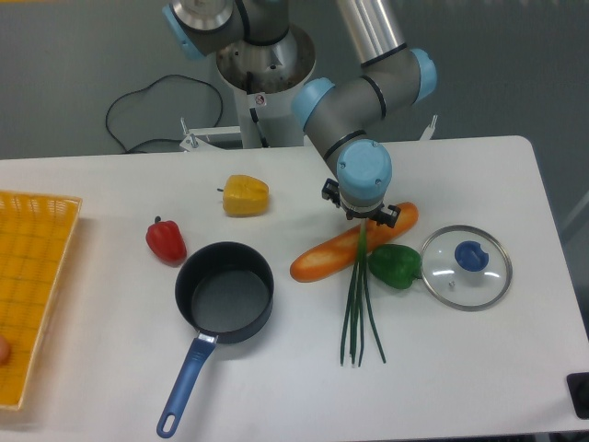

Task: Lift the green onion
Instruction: 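Close the gripper on the green onion stalks, then lift the held green onions up off the table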

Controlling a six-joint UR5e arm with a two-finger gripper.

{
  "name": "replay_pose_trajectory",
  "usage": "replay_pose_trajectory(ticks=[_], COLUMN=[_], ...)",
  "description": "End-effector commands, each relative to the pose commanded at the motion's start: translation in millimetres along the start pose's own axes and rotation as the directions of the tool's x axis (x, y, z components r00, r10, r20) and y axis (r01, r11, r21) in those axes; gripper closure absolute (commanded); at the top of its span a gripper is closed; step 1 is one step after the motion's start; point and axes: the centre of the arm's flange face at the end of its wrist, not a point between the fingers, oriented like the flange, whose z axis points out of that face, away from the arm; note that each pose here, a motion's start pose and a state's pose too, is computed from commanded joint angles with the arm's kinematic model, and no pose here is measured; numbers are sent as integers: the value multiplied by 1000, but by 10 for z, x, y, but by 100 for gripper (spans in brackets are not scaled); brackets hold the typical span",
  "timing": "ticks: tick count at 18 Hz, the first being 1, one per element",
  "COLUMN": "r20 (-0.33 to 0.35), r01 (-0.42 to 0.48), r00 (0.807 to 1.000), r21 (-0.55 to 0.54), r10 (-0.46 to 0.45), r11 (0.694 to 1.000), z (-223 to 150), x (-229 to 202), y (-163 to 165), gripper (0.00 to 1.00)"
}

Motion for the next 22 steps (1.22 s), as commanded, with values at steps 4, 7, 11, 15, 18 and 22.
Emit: replay_pose_trajectory(ticks=[4, 7, 11, 15, 18, 22], r20=[2, 3, 1, -4, -13, 33], r01=[0, 4, 4, -3, -9, 14], r00=[1000, 1000, 1000, 1000, 1000, 999], r21=[-3, -1, -4, -7, -13, 34], r10=[0, -4, -4, 3, 9, -15], r11=[1000, 1000, 1000, 1000, 1000, 999], z=[-13, -32, -35, -245, -594, -961], x=[4, 5, 4, -78, -210, -399], y=[-1, -6, -4, -1, -5, 30], gripper=[75, 81, 86, 86, 86, 86])
